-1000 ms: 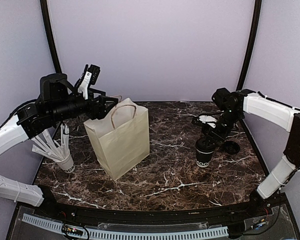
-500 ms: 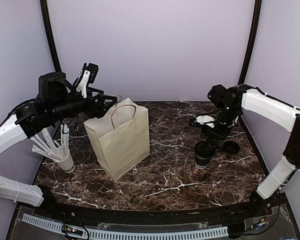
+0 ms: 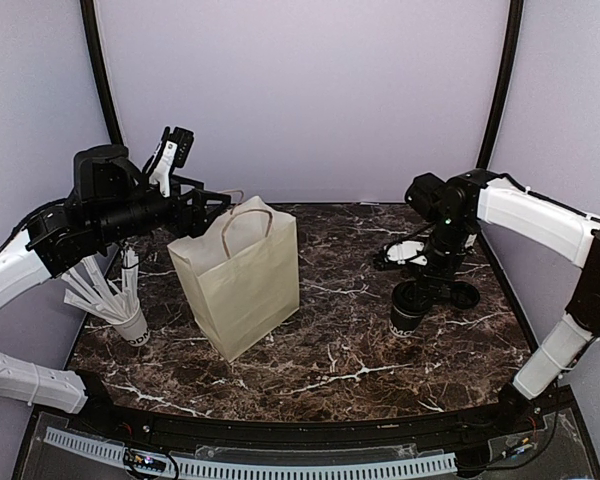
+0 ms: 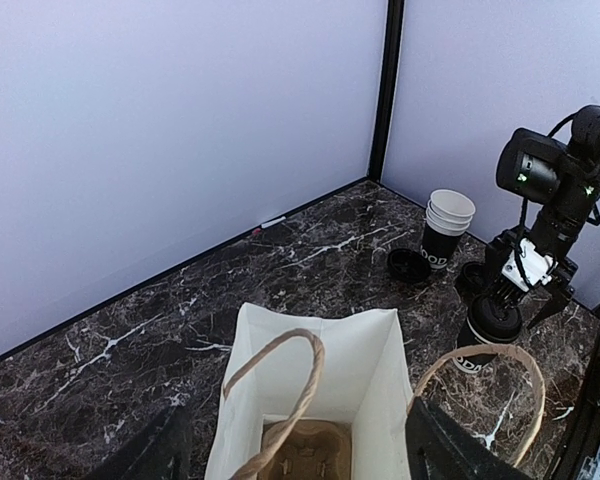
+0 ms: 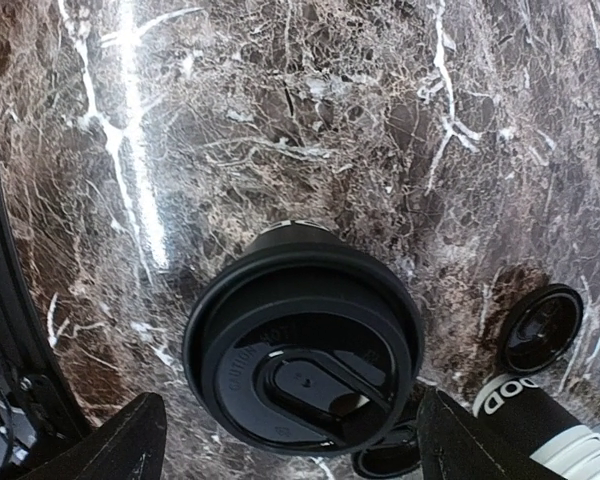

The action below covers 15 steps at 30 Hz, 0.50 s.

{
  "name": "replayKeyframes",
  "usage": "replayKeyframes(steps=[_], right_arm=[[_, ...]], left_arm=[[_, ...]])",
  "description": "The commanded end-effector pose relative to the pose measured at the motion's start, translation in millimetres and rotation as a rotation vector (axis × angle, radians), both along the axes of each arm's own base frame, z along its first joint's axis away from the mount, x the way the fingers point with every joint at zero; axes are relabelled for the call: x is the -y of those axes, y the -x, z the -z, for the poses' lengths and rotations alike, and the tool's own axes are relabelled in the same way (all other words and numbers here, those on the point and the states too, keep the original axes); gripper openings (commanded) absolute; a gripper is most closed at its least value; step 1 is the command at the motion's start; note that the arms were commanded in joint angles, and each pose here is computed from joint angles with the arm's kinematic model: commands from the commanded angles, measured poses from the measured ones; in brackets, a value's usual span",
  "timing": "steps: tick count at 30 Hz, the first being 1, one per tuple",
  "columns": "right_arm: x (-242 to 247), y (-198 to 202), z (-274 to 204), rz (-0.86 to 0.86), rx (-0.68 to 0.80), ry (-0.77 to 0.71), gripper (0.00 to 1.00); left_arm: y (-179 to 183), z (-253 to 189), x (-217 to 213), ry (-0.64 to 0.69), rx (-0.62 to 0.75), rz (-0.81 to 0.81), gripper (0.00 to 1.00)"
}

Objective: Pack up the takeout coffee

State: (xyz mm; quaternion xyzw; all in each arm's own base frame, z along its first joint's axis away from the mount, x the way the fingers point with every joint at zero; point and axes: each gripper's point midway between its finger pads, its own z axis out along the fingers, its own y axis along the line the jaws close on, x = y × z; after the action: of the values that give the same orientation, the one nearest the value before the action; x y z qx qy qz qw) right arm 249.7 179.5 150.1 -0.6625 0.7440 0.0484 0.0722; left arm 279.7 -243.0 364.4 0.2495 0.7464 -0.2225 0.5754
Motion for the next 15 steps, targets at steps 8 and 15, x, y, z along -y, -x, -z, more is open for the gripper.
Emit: replayKeyframes(steps=[8,15], right_arm=[[-2,-10,-12,-0.274,0.096,0.025,0.88],[-2,-14,1,-0.293,0.055,0.062,0.9]], left_arm=[[3,-4,-4,0.018,-0.001,-0.003,0.77],[3,-1,-5,0.005,-0.006,-0.008,0.77]])
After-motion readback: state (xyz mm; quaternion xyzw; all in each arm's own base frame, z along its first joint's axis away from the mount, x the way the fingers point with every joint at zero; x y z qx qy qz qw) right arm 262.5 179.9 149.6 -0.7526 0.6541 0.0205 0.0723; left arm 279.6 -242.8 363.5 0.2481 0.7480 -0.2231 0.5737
